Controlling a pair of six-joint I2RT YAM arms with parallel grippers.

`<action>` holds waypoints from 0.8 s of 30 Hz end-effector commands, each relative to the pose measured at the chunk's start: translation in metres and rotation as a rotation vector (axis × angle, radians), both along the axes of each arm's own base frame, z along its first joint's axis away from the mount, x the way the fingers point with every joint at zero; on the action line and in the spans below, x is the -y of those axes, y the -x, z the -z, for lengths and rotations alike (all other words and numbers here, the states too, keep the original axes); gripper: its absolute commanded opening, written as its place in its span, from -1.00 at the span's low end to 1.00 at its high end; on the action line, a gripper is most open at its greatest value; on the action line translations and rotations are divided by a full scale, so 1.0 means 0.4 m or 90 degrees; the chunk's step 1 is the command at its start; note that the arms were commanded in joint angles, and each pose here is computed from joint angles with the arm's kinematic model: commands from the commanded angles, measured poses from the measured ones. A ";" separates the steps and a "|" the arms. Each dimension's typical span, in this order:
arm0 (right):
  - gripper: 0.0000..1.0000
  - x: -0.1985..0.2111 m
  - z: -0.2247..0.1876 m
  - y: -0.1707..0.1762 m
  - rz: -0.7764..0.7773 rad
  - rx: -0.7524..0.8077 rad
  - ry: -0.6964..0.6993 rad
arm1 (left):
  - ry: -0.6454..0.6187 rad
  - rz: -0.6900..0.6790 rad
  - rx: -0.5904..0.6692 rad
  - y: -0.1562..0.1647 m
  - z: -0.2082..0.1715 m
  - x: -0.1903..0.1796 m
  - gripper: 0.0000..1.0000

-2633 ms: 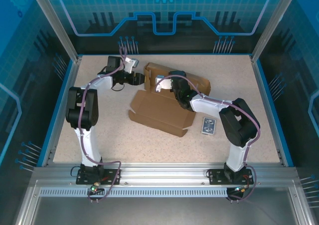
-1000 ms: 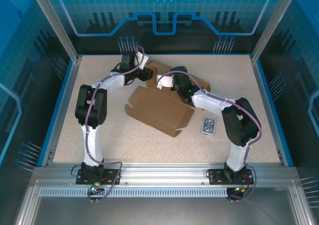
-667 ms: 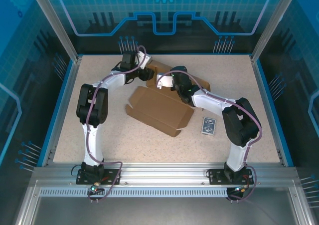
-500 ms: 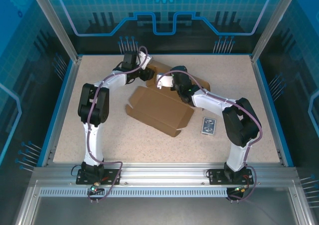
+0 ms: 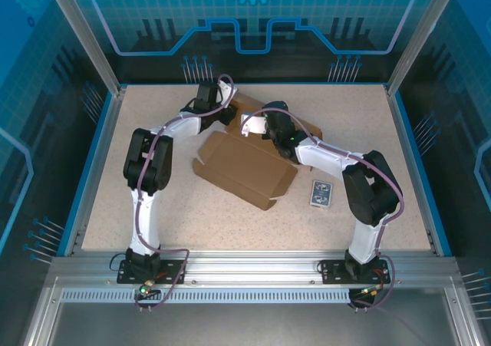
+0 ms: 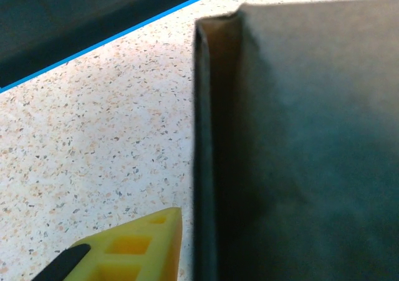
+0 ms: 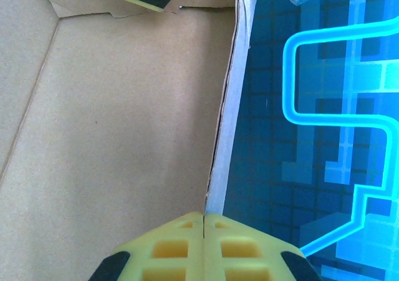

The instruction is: Fold the paper box

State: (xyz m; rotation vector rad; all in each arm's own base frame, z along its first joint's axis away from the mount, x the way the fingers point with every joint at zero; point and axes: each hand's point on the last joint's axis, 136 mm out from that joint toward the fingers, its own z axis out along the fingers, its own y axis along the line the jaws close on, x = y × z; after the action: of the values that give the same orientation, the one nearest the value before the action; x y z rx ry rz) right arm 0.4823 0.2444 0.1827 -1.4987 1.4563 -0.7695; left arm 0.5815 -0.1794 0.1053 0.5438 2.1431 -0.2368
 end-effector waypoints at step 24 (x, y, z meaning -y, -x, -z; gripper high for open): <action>-1.00 0.019 0.019 0.027 0.011 -0.040 0.004 | -0.122 -0.260 0.090 -0.051 -0.048 -0.167 -0.55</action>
State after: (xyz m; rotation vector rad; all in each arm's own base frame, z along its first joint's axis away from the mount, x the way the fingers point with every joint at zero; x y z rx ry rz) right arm 0.4805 0.2536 0.1841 -1.4957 1.4354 -0.7150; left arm 0.5909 -0.1671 0.1100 0.3581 2.1284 0.0244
